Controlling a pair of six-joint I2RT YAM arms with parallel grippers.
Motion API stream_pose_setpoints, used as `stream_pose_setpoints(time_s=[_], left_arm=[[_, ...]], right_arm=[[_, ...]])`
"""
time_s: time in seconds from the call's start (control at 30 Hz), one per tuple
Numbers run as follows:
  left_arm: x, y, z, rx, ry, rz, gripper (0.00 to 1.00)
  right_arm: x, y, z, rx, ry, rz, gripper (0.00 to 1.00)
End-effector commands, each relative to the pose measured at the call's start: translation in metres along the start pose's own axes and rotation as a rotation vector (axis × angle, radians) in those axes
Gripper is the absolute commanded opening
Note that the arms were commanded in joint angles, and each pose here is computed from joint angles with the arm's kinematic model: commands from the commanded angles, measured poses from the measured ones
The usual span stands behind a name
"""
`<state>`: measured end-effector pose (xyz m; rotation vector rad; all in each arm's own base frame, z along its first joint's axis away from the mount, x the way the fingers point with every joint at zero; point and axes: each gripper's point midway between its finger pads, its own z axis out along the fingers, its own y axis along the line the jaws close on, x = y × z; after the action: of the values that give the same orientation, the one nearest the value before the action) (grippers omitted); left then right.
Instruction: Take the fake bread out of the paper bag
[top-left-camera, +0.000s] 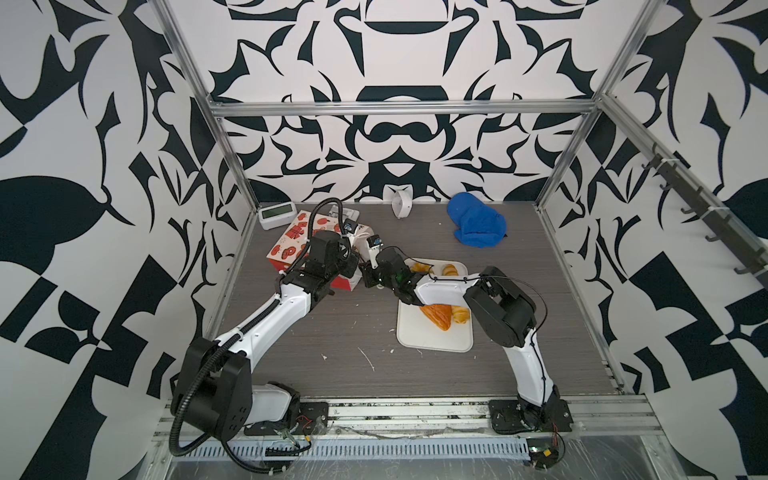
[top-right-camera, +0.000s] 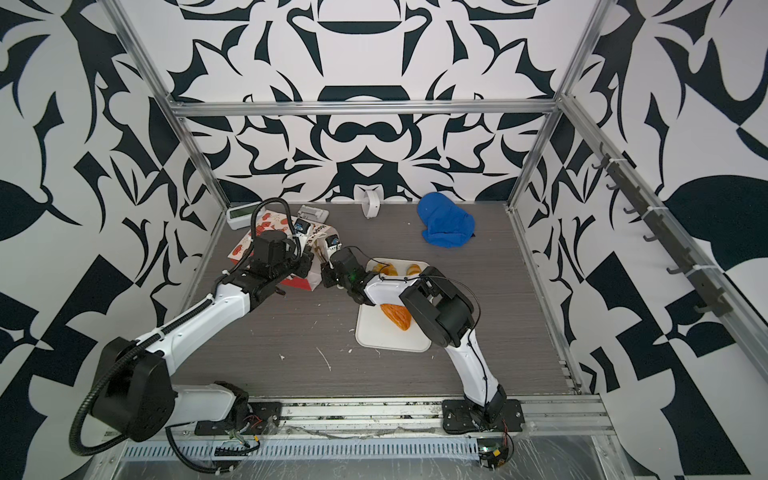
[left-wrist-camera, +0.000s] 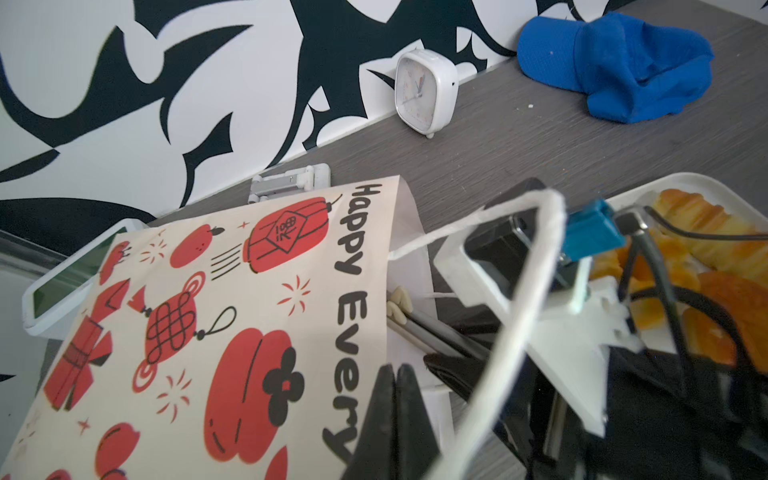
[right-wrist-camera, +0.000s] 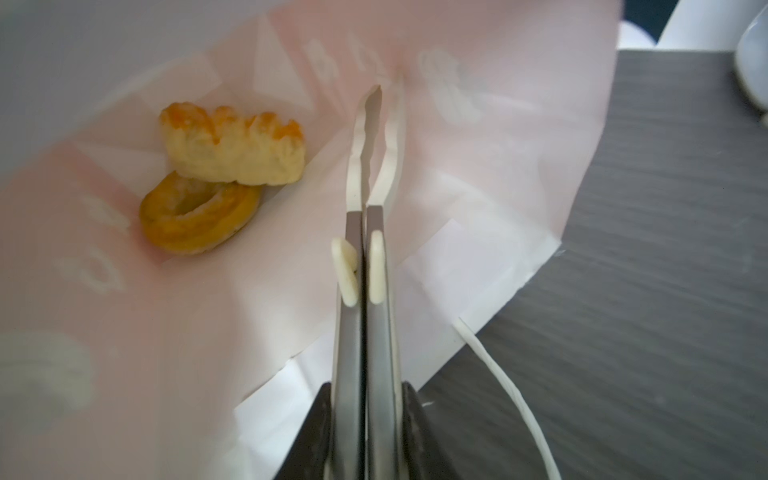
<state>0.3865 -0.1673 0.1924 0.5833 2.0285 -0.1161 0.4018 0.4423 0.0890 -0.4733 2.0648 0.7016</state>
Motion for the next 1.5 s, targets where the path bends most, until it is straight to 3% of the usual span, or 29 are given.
stream_pose_setpoints(time_s=[0.0,0.33,0.53,0.83,1.23,1.47], left_arm=[[-0.015,-0.001,0.002,0.005,-0.048,0.028,0.02],[0.002,-0.007,-0.006,0.033,-0.027,0.018,0.02],[0.022,-0.005,-0.013,0.014,0.020,0.012,0.02],[0.025,0.007,-0.036,-0.056,0.010,-0.012,0.02],[0.043,0.005,-0.050,-0.045,0.086,-0.021,0.02],[0.045,0.004,-0.048,-0.042,0.079,-0.030,0.02]], right_arm=[[-0.034,0.034,-0.018,-0.110,-0.091,0.048,0.00],[-0.028,0.063,-0.044,-0.209,-0.019,0.060,0.00],[-0.010,0.088,-0.060,-0.301,0.081,0.129,0.00],[0.023,0.141,-0.066,-0.461,0.240,0.169,0.00],[0.023,0.115,-0.059,-0.305,0.186,0.013,0.00],[0.017,0.091,-0.050,-0.178,0.143,-0.188,0.00]])
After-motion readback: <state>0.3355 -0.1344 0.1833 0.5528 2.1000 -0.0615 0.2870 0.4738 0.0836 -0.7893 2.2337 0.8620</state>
